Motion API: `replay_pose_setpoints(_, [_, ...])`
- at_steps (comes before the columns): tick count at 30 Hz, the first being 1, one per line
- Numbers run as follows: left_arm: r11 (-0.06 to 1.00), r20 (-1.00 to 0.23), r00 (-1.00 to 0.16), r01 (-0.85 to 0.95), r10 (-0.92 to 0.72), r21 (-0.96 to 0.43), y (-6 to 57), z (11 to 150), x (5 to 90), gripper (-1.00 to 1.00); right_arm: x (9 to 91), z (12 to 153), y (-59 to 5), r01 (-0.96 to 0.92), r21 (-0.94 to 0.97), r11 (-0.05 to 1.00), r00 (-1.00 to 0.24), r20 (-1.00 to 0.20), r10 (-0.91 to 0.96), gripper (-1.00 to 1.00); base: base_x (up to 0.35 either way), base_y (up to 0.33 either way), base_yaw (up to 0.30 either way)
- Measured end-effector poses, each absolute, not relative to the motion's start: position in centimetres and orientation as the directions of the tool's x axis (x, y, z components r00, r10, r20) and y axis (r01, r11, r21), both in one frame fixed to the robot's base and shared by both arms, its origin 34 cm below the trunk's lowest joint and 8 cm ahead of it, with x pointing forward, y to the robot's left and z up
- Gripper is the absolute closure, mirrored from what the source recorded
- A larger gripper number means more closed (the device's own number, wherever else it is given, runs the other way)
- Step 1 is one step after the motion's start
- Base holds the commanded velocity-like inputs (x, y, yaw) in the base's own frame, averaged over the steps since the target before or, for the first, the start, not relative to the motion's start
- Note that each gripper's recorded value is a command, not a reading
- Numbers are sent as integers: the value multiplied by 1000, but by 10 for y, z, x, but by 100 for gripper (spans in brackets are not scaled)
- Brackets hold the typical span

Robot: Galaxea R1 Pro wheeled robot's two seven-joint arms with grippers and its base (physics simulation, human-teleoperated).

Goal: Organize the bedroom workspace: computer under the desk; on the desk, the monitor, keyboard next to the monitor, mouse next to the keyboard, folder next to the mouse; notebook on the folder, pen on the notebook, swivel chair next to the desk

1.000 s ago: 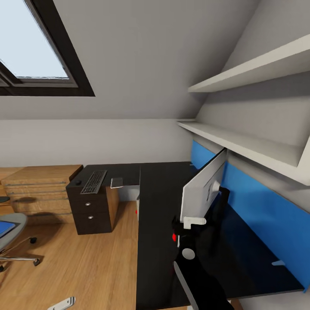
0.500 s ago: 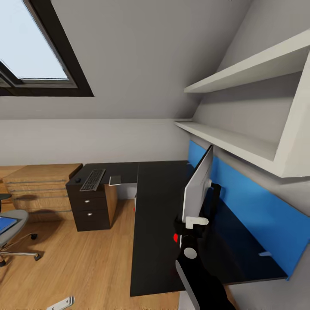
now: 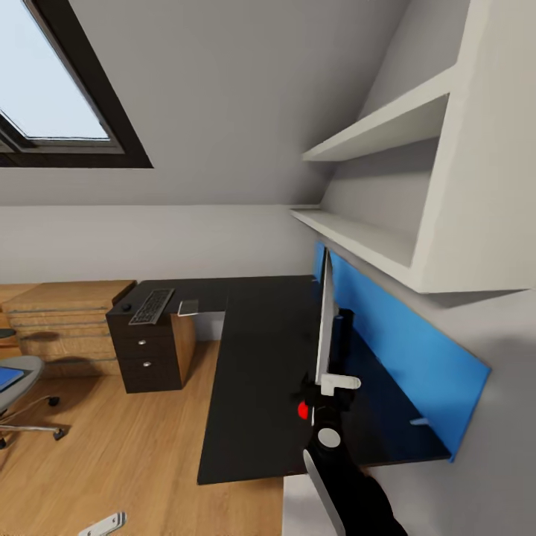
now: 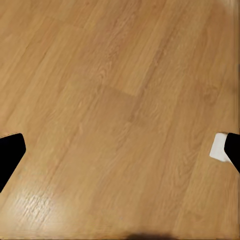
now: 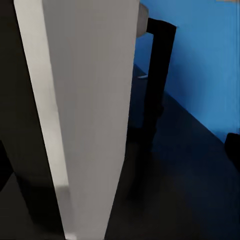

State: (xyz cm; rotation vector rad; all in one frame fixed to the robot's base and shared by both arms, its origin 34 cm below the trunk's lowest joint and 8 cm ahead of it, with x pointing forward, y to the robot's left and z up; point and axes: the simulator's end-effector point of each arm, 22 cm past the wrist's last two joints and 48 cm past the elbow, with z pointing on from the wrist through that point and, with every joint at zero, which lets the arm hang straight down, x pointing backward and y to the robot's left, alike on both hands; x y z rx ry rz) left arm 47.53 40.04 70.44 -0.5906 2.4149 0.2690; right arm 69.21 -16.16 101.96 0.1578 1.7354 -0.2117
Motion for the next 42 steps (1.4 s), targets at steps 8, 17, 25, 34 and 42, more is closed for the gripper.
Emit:
replay_pose_setpoints(8, [880, -621, -703, -474, -346, 45, 399, 704, 475, -100, 692, 1020, -162, 223, -51, 973, -173, -985, -12, -100, -35, -166, 0])
replay_pose_setpoints(17, [881, -621, -704, -472, -345, 45, 398, 704, 475, -100, 692, 1020, -162, 223, -50, 973, -173, -985, -11, -100, -37, -83, 0])
replay_pose_setpoints(25, [881, -621, -704, -471, -345, 45, 398, 704, 475, -100, 692, 1020, -162, 224, -50, 973, -173, -985, -11, -100, -31, -238, 0])
replay_pose_setpoints(34, [881, -620, -705, -470, -344, 46, 397, 703, 475, -100, 692, 1020, -161, 223, -49, 974, -174, -985, -10, -100, -1, -152, 0])
replay_pose_setpoints(42, [881, -619, -705, -471, -345, 45, 397, 703, 475, -100, 692, 1021, -160, 220, -48, 974, -168, -986, -11, -100, 0, -22, 0])
